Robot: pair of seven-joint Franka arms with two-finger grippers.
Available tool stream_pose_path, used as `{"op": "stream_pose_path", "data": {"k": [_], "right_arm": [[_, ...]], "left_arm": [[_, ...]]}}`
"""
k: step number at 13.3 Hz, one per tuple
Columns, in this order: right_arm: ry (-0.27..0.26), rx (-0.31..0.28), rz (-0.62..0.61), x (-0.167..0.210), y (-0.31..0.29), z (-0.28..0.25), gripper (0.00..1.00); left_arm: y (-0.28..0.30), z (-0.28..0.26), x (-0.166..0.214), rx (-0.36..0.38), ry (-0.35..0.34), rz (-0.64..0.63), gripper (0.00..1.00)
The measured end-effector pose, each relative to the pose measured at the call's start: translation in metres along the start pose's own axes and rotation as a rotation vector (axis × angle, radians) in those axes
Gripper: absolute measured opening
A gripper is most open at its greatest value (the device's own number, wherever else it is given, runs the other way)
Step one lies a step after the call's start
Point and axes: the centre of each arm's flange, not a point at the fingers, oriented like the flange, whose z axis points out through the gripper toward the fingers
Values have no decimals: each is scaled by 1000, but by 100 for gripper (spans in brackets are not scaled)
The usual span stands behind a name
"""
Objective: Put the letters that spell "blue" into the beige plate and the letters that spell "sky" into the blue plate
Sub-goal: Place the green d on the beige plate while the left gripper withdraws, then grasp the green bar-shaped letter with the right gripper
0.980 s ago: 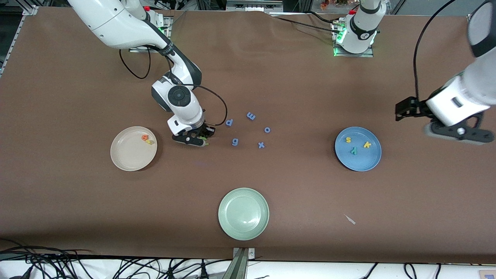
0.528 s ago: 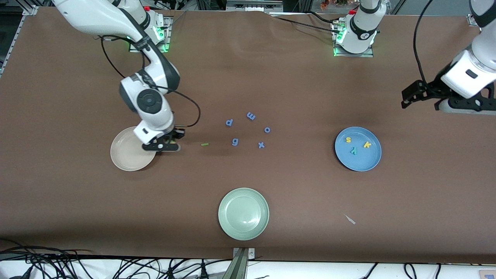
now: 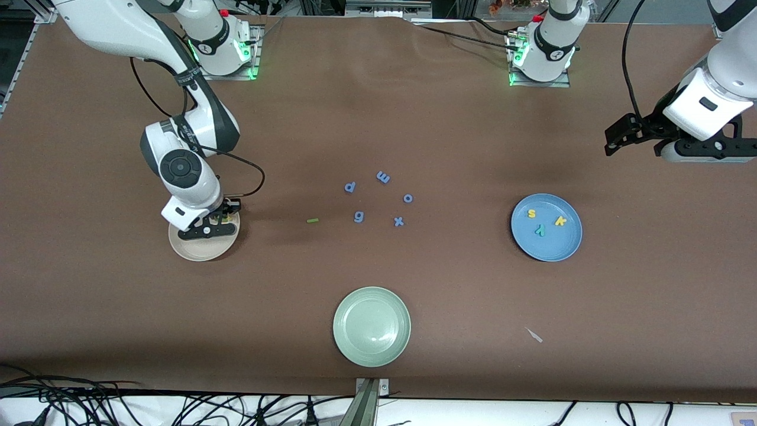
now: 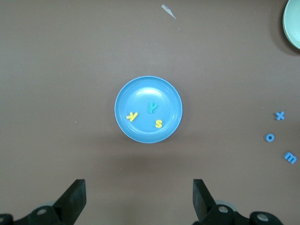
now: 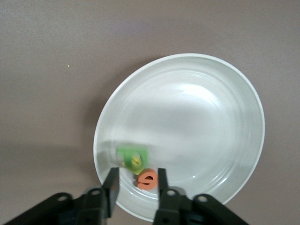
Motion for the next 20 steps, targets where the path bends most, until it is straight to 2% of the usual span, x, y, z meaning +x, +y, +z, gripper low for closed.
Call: {"op": "stream_pose_path", "data": {"k": [2,4,6,9,13,15,20], "right_arm": [[6,2,0,0,0,0,67],[6,9,14,0,-1,0,83],[1,49,78,0,-15,-3,83],[6,109,200,-1,-81,-15,83],[11,162,301,7,-146,-19,83],[36,199,339,6,-176,-12,83],[59,219,365,5,-200,8,82]], "left_arm": [[3,-3,-3,2,-16,6,100],[7,-4,-4,2,-19,26,100],[8,-4,-4,3,-24,31,100],[6,-3,-5,4,-37,28,100],[5,-4,-5,5,-38,32,100],[4,-6,-6,5,-38,32,100],[0,-8,-9,8,-64,25,100]]}}
